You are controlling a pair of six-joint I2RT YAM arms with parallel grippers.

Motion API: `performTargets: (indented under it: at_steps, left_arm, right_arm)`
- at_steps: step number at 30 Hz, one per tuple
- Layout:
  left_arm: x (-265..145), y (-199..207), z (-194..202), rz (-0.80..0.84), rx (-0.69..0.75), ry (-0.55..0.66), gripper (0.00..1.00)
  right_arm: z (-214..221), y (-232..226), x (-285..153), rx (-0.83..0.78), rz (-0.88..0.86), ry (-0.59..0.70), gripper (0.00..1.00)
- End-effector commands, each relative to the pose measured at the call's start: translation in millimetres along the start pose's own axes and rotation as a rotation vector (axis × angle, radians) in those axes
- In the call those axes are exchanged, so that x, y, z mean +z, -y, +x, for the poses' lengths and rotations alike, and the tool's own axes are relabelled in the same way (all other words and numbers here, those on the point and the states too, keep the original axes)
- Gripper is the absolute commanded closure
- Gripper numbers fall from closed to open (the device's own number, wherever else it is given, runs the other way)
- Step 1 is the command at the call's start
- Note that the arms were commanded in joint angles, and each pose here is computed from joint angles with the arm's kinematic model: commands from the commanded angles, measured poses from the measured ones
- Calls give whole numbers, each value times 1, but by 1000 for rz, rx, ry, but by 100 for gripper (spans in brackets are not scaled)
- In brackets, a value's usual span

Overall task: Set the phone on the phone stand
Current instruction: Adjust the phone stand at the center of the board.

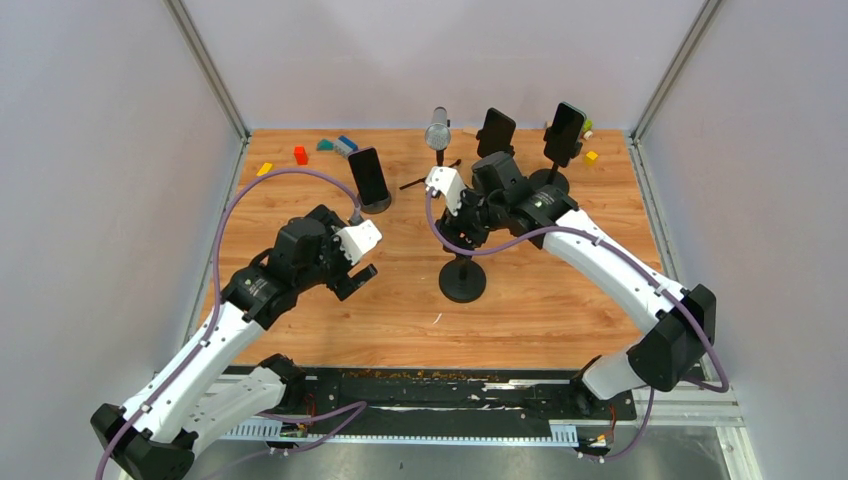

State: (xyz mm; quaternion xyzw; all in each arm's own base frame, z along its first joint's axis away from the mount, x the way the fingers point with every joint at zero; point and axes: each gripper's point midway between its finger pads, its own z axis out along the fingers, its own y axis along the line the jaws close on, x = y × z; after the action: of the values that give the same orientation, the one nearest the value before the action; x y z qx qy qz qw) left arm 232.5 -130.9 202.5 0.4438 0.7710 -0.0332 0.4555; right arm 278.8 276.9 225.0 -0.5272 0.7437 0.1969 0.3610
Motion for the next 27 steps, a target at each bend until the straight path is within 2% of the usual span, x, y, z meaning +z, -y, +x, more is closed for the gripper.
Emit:
performTargets:
  at_steps: [1, 9, 11, 18, 27]
  left_arm:
    - [-1, -3, -7, -18, -16, 40, 0]
    - [6, 1, 9, -25, -27, 9, 0]
    - [7, -6, 16, -68, -28, -28, 0]
    - [13, -24, 33, -150, -52, -144, 0]
    - [21, -34, 41, -161, -96, -213, 0]
  right_arm:
    - [-5, 3, 4, -13, 17, -5, 36]
    - [0, 1, 10, -47, -11, -25, 59]
    - [-3, 0, 9, -62, -21, -22, 64]
    - [-10, 1, 1, -195, -54, -22, 71]
    - [2, -17, -4, -407, -229, -80, 74]
